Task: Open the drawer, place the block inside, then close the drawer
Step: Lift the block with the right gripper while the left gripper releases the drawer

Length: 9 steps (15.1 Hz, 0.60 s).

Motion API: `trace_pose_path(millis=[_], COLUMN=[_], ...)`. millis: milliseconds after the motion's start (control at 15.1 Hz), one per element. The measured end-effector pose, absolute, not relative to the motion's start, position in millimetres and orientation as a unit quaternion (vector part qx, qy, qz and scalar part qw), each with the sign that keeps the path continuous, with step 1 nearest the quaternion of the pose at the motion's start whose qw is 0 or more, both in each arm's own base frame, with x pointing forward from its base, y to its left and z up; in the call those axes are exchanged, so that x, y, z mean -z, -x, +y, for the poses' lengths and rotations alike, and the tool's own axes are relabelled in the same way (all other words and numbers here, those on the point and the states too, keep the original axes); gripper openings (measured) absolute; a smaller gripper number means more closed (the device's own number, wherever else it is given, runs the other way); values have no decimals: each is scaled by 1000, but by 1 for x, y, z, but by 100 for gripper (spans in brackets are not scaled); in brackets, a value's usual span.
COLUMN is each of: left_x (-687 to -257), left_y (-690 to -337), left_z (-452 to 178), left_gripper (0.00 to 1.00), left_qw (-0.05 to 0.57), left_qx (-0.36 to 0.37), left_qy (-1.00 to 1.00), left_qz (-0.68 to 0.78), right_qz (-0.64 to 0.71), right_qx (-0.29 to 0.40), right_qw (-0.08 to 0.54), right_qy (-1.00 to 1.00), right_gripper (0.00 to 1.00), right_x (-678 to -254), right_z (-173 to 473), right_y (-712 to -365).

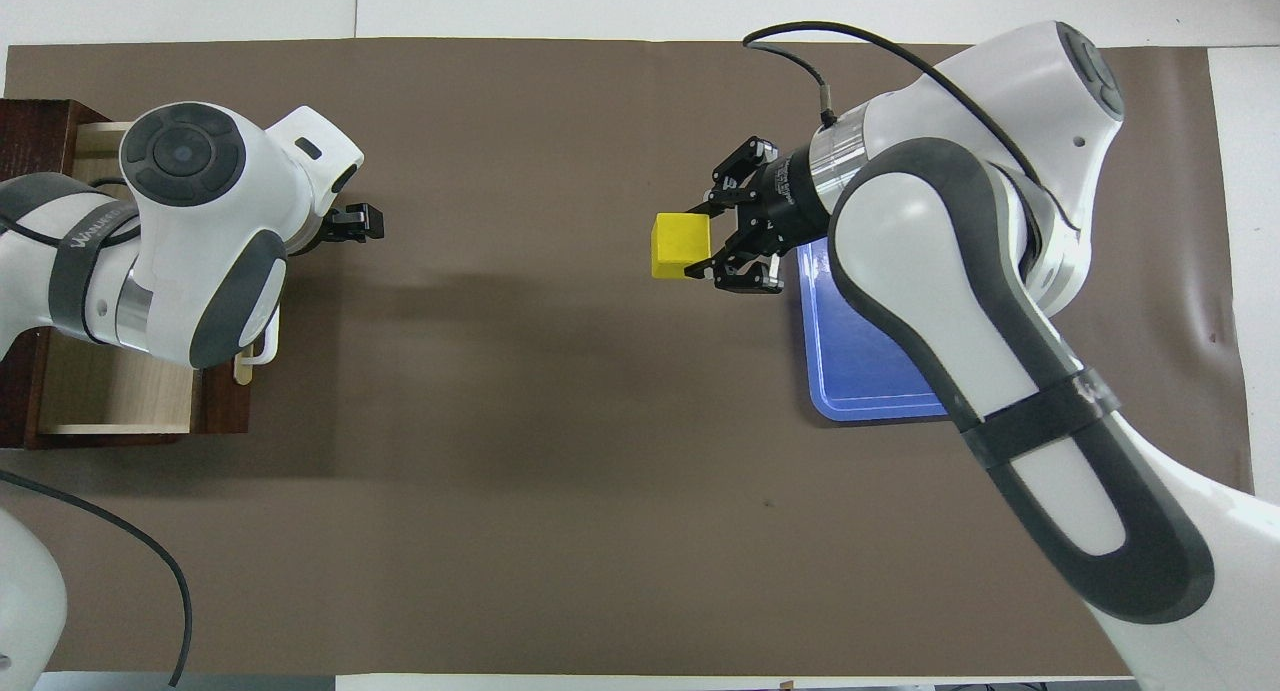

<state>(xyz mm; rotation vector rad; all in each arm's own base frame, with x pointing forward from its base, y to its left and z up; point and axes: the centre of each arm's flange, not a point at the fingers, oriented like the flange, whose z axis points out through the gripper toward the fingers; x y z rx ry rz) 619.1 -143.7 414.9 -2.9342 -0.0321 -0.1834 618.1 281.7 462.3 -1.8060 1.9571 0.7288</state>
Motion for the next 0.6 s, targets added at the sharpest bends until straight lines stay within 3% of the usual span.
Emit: trace_pose_path(millis=[399, 598], left_x=[-458, -482], left_y=[-626, -627], left_z=[-147, -150], left_gripper=[100, 100], left_qw=[62, 40], left_qx=[44, 35], left_qy=[996, 985], left_qz=[-53, -161], right_qz=[712, 701], right_qx=[-254, -249], right_qw=[196, 189], right_qy=[624, 641], right_gripper=[55, 55], right_x=[-462, -460], right_z=[333, 355], right_y=[-602, -590])
